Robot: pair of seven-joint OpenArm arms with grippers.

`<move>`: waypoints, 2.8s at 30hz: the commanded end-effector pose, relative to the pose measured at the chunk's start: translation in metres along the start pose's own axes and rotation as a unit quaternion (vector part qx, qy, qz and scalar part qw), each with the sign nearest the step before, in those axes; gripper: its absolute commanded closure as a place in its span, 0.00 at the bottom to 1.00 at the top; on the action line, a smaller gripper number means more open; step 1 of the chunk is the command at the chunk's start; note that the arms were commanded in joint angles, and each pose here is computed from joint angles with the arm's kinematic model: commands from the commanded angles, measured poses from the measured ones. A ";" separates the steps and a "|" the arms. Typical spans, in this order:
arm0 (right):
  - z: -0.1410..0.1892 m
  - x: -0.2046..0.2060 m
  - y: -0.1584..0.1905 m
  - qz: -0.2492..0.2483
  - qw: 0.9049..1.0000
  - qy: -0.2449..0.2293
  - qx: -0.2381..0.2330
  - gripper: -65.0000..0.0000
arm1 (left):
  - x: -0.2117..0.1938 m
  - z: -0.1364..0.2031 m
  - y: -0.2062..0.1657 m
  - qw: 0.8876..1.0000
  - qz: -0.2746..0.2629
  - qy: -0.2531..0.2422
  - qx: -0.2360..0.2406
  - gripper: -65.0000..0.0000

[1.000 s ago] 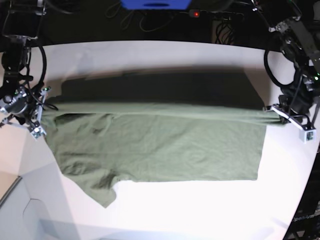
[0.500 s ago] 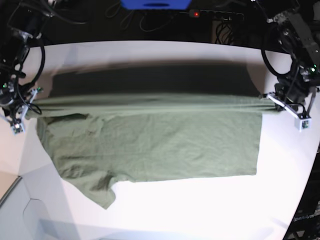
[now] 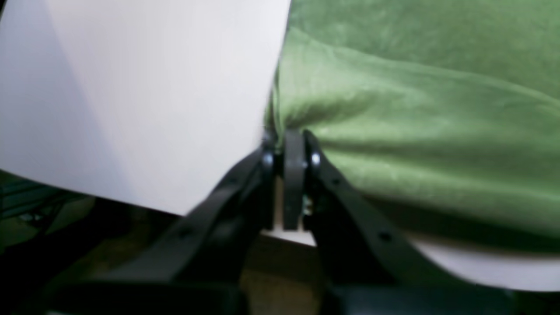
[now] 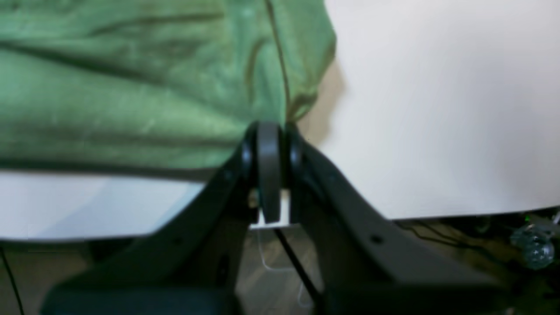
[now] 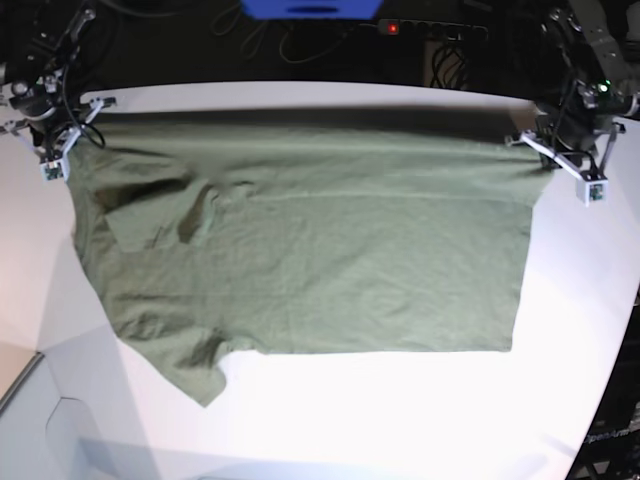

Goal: Layout the t-shirt on the table in an organized manner, then fold the t-shirt properly
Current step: 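Lift the folded edge with both grippers and pull it back flat, then lower the shirt edge with both grippers and open them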

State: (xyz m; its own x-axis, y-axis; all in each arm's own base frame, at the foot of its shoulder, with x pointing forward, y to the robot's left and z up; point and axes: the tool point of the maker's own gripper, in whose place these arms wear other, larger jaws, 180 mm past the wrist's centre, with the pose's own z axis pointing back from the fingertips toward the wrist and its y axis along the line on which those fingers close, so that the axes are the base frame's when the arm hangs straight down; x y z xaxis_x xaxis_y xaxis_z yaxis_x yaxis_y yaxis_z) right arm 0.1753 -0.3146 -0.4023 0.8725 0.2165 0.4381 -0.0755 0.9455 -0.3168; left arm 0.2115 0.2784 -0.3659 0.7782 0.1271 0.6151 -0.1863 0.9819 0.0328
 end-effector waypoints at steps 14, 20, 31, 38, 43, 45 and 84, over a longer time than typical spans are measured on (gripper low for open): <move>0.006 -0.020 0.005 0.006 1.000 0.017 0.002 1.00 | -0.050 -0.037 0.020 0.998 0.043 0.049 0.006 1.00; 0.007 -0.021 0.006 0.007 1.000 0.018 0.003 1.00 | -0.048 -0.036 0.020 0.998 0.041 0.045 0.006 1.00; 0.007 -0.022 0.005 0.008 1.000 0.019 0.002 1.00 | -0.058 -0.033 0.023 0.998 0.039 0.056 0.009 1.00; 0.006 -0.020 0.004 0.008 1.000 0.017 0.002 0.95 | -0.062 -0.032 0.023 0.997 0.038 0.061 0.010 1.00; 0.006 -0.018 0.004 0.007 1.000 0.015 0.001 0.85 | -0.063 -0.032 0.023 0.997 0.040 0.062 0.009 1.00; 0.006 -0.018 0.004 0.007 1.000 0.014 0.001 0.84 | -0.063 -0.032 0.023 0.997 0.040 0.063 0.010 0.99; 0.011 -0.010 -0.024 -0.023 0.999 0.000 -0.035 0.48 | -0.039 -0.008 0.048 0.998 0.046 0.019 0.048 0.66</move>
State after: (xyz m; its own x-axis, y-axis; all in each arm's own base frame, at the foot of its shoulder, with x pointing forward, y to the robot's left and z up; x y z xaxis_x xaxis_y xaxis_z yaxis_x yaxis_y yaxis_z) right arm 0.1582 -0.3278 -0.4013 0.8865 0.1577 0.4350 -0.0115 0.9473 -0.3201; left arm 0.1706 0.3138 -0.4047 0.7958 0.2376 0.5570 -0.3095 0.9502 0.0367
